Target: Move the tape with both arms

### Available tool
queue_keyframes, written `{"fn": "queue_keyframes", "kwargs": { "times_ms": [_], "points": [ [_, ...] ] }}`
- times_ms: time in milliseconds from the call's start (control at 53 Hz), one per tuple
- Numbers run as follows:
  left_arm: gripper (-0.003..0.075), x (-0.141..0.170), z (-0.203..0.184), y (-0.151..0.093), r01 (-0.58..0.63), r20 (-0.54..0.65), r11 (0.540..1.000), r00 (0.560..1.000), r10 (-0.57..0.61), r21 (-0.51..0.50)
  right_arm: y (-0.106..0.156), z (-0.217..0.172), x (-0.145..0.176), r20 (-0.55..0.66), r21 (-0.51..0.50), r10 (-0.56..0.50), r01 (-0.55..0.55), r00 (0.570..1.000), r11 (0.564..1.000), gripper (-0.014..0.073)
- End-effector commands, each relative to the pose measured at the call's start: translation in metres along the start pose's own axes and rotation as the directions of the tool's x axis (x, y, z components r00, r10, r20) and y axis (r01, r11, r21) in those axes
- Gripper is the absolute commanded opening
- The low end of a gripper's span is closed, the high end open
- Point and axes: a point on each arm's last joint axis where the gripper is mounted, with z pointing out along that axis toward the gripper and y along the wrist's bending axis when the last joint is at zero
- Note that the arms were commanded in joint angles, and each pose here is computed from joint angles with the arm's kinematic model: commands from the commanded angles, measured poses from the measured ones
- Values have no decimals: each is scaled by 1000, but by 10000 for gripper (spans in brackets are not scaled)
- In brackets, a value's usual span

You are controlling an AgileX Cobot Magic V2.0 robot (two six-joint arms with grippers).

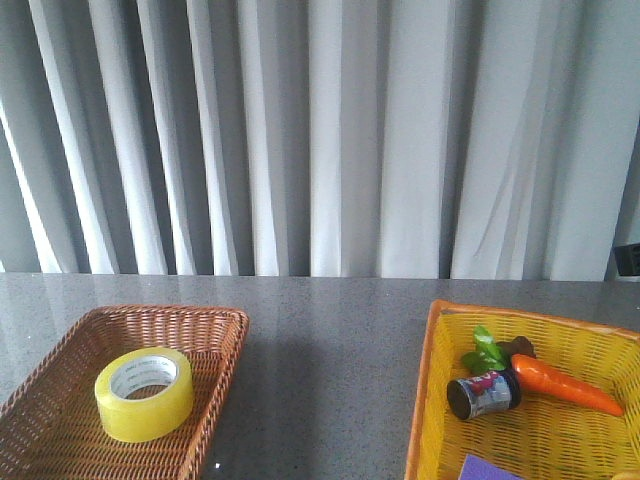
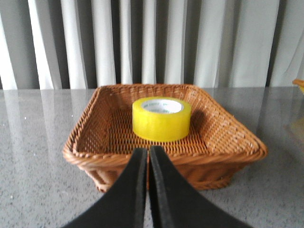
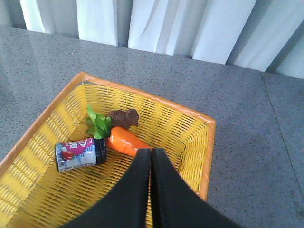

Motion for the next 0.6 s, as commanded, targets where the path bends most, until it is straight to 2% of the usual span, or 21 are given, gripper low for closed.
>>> {"fn": "queue_keyframes", "kwargs": {
  "times_ms": [0, 151, 378, 585],
  "points": [
    [-6, -6, -2, 0, -13, 66, 1000, 998, 13, -1, -4, -14, -13, 106, 16, -10, 9, 994, 1000, -8],
    [-6, -1, -2, 3, -32, 7, 998, 999, 33, -58, -4, -14, -13, 106, 16, -10, 9, 994, 1000, -8],
    [-6, -1, -2, 7, -30, 5, 991, 1000, 31, -132, -4, -14, -13, 106, 16, -10, 9, 994, 1000, -8],
    [-6, -3, -2, 7, -29, 29, 991, 999, 33, -131, -4, -14, -13, 106, 15, -10, 8, 994, 1000, -8]
  ]
}}
